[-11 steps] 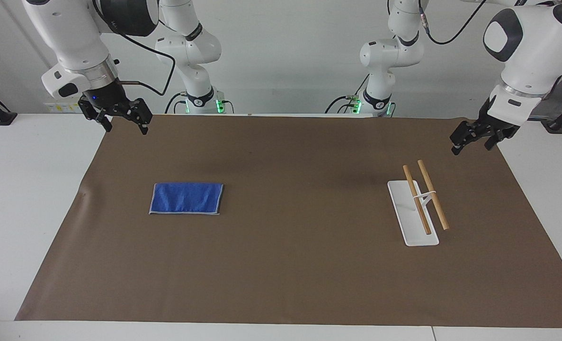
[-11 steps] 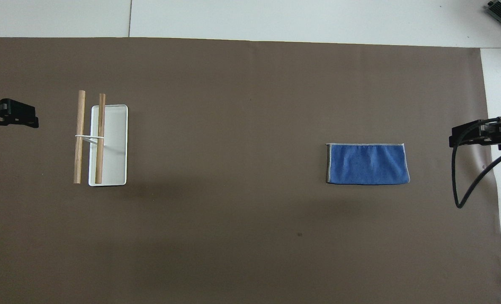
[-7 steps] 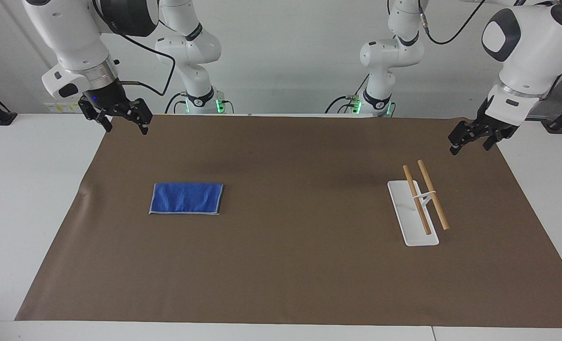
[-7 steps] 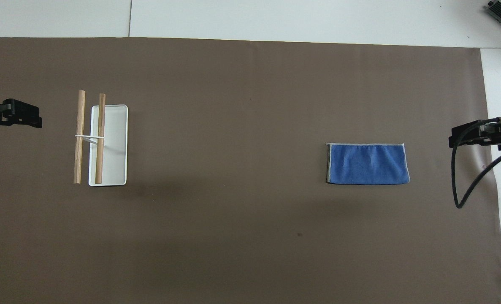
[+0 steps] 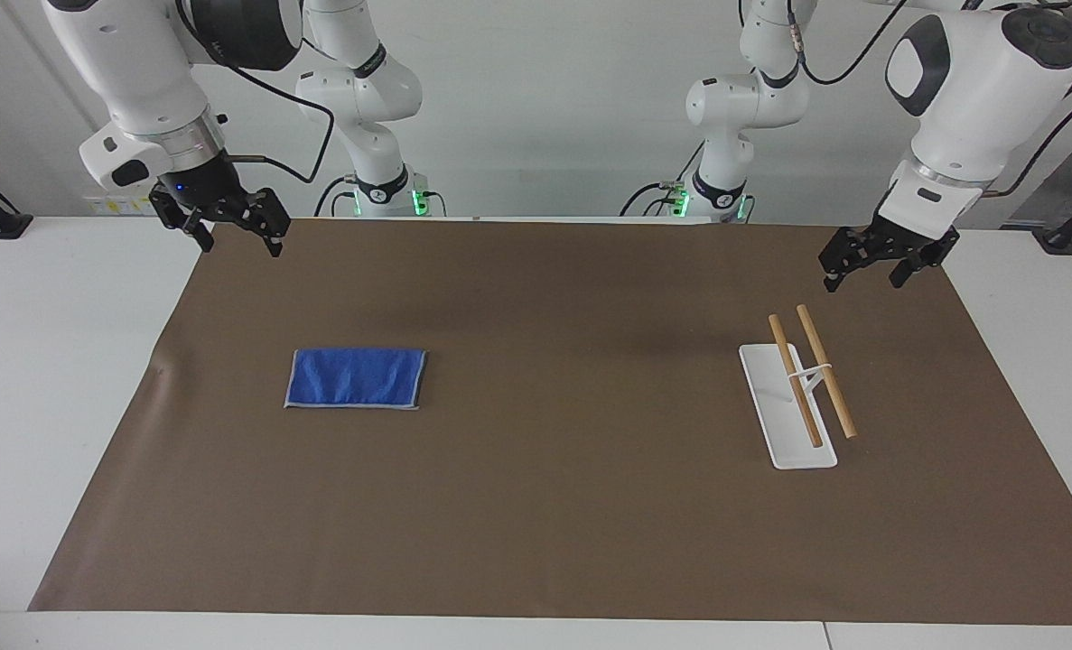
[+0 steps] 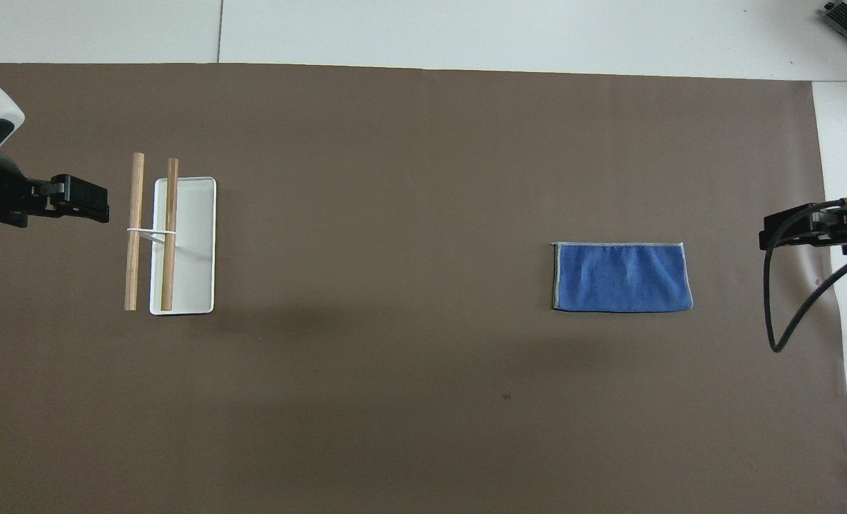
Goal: Right arm passes towel to left arm to hang
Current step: 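Move the right gripper toward the blue towel, then lower the right gripper onto the blue towel edge and grasp it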
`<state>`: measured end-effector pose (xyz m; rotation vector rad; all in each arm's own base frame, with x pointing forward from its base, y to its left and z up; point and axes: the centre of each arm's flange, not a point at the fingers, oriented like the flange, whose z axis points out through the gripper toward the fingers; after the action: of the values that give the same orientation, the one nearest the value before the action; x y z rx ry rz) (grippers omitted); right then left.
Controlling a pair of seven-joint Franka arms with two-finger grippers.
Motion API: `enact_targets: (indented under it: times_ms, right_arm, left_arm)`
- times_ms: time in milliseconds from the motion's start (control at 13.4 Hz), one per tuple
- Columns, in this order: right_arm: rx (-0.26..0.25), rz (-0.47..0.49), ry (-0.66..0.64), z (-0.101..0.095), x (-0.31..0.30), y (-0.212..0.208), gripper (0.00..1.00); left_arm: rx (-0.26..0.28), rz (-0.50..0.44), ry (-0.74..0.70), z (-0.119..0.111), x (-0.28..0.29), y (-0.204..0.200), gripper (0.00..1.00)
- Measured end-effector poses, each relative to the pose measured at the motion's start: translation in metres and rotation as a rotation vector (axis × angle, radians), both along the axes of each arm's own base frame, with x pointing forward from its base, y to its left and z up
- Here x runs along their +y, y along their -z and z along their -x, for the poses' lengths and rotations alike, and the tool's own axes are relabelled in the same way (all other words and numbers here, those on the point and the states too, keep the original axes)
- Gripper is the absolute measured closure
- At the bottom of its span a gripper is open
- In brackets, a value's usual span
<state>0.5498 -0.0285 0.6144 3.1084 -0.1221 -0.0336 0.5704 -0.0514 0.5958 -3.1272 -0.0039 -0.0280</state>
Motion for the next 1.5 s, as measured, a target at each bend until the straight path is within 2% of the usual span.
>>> enact_targets:
  times_ms: [150, 225, 374, 524, 749, 973, 1123, 1348, 1497]
  right_arm:
    - [-0.003, -0.001, -0.003, 0.0, 0.001, 0.005, 0.0]
    - [-0.025, -0.003, -0.008, -0.002, 0.003, 0.011, 0.0]
    - [-0.061, -0.011, -0.009, -0.004, 0.013, 0.035, 0.0]
    - [-0.068, -0.013, -0.008, -0.004, 0.027, 0.064, 0.0]
    - [-0.086, -0.014, -0.034, -0.006, 0.046, 0.115, 0.0]
    - [-0.066, -0.008, -0.057, -0.012, 0.059, 0.177, 0.0]
    - [-0.089, -0.005, -0.062, -0.013, 0.06, 0.223, 0.0]
    - [-0.094, -0.011, -0.057, 0.001, 0.055, 0.283, 0.0]
    - [-0.087, -0.023, -0.066, 0.007, 0.053, 0.303, 0.0]
  left_arm:
    - [0.0, 0.0, -0.001, 0.0, 0.001, 0.0, 0.0]
    - [0.0, 0.0, -0.003, 0.0, 0.002, 0.0, 0.0]
    - [0.0, 0.0, -0.014, -0.001, 0.008, 0.0, 0.0]
    - [0.0, -0.001, -0.035, -0.001, 0.02, 0.0, 0.0]
    - [-0.001, -0.001, -0.061, -0.002, 0.035, 0.0, 0.0]
    - [-0.001, -0.001, -0.066, -0.002, 0.037, -0.001, 0.0]
    - [-0.001, -0.001, -0.065, -0.002, 0.037, -0.001, 0.0]
    - [-0.001, -0.001, -0.065, -0.002, 0.037, -0.001, 0.0]
    - [-0.001, -0.001, -0.065, -0.002, 0.037, -0.001, 0.0]
